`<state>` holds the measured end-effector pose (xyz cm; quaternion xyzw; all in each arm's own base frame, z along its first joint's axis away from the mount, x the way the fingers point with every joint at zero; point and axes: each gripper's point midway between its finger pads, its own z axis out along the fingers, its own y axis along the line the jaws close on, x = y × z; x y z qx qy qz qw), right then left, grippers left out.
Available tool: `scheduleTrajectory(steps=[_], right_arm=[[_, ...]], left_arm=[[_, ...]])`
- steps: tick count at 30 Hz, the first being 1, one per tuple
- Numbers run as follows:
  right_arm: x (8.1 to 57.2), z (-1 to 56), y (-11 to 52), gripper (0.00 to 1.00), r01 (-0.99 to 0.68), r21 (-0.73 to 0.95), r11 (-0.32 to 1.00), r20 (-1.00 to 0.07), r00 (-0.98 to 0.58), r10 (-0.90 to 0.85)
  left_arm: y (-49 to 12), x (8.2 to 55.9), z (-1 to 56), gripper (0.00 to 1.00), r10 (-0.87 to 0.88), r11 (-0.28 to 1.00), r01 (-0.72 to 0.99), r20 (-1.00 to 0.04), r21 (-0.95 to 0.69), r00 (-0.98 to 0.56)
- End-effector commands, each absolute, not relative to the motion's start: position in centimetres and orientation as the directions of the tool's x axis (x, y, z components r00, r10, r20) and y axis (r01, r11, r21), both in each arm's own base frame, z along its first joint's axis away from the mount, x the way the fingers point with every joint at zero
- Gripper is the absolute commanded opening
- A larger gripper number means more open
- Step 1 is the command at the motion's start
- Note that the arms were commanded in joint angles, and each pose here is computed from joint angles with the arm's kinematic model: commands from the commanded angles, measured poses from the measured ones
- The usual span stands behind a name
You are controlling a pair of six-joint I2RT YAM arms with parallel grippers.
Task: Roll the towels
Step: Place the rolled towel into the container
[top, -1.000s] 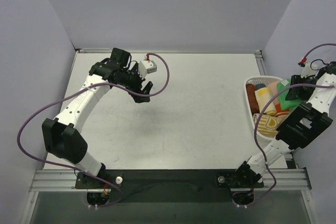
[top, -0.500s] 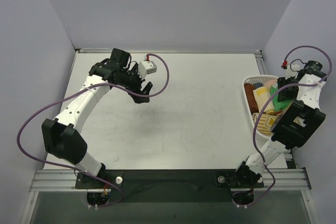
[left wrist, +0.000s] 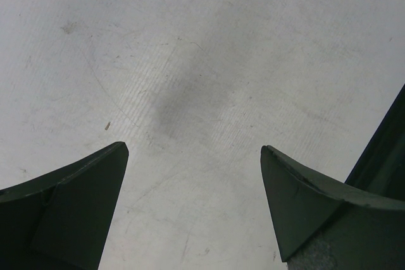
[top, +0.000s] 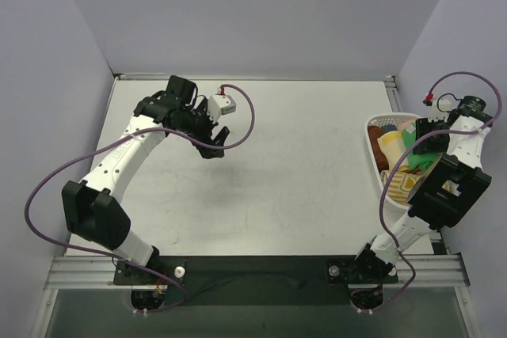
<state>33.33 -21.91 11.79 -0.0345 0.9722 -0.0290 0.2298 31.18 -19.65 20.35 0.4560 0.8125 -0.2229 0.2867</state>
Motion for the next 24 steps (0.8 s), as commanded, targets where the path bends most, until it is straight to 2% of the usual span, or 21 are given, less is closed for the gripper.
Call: scheduleTrajectory(steps=[1,9,10,14,17,24], right_arm=[[33.1,13.0,-19.4,0.12,-0.126,-0.015,0.992,-0.487,-0.865,-0.118],[32.4,10.8,-20.4,0.38,-0.1,-0.011,0.995,-0.419,-0.903,-0.095],[32.2,10.8,-20.8,0.44,-0.09,-0.013,0.996,-0.418,-0.904,-0.087],[32.0,11.5,-20.9,0.56,-0.086,-0.022,0.996,-0.432,-0.897,-0.087],[32.1,12.6,-20.7,0.62,-0.089,-0.028,0.996,-0.454,-0.886,-0.092],[32.1,15.0,-20.3,0.64,-0.096,-0.03,0.995,-0.481,-0.871,-0.098]], left_arm=[[-19.6,30.8,21.6,0.97,0.61,0.477,0.876,-0.692,-0.069,-0.387],[-19.4,31.0,21.7,0.97,0.613,0.483,0.874,-0.69,-0.057,-0.384],[-19.4,31.0,21.7,0.97,0.613,0.484,0.873,-0.69,-0.058,-0.385],[-19.4,31.1,21.6,0.97,0.618,0.482,0.874,-0.686,-0.056,-0.385],[-19.4,31.3,21.6,0.97,0.62,0.483,0.874,-0.685,-0.053,-0.384],[-19.3,31.5,21.6,0.97,0.625,0.482,0.875,-0.682,-0.046,-0.38]])
